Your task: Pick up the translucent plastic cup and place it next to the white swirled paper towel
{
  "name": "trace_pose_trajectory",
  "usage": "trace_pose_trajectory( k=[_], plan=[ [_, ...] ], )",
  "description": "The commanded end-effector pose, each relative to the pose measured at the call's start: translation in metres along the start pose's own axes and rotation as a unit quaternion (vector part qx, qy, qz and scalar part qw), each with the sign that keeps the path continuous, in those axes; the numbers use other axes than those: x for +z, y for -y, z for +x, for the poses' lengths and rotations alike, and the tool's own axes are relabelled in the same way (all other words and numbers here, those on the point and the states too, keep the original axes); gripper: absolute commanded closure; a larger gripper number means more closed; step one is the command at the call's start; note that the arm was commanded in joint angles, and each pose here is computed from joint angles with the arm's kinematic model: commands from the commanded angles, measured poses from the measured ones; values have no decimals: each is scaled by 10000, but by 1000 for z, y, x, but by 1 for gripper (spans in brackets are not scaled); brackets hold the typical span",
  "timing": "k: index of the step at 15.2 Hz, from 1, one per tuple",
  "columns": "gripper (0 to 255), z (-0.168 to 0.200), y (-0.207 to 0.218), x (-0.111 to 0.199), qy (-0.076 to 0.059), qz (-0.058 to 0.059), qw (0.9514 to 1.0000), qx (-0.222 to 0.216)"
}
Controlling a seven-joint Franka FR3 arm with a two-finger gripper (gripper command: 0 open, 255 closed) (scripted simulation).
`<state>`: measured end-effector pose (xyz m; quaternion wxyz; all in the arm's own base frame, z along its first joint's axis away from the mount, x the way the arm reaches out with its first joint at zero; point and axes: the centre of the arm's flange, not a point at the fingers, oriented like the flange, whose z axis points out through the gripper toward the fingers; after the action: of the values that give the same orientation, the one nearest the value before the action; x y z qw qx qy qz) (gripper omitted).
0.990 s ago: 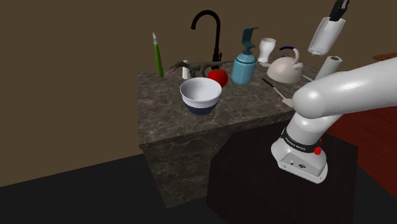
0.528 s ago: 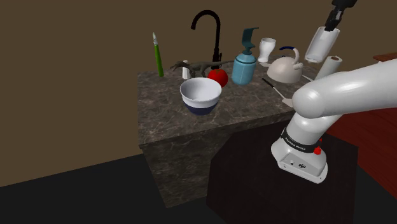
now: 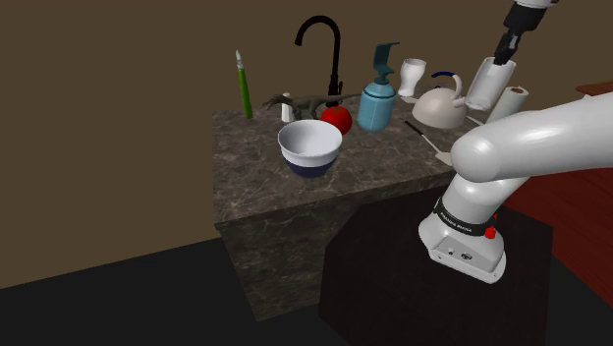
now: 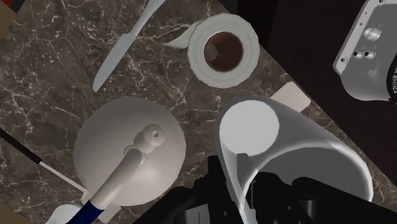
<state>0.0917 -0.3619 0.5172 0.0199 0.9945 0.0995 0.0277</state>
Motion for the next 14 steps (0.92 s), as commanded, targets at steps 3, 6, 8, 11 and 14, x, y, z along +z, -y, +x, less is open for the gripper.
trace_pose_trajectory(
  k=[3,6,8,11,14],
  plan=[
    [255,-1,1,22,-2,-3,10000,0],
    [255,-1,2,38,-2,-3,10000,0],
    [255,-2,2,48,-2,-3,10000,0],
    [255,-3,3,64,-2,-3,10000,0],
    [255,-4,4,80,-2,-3,10000,0]
  ],
)
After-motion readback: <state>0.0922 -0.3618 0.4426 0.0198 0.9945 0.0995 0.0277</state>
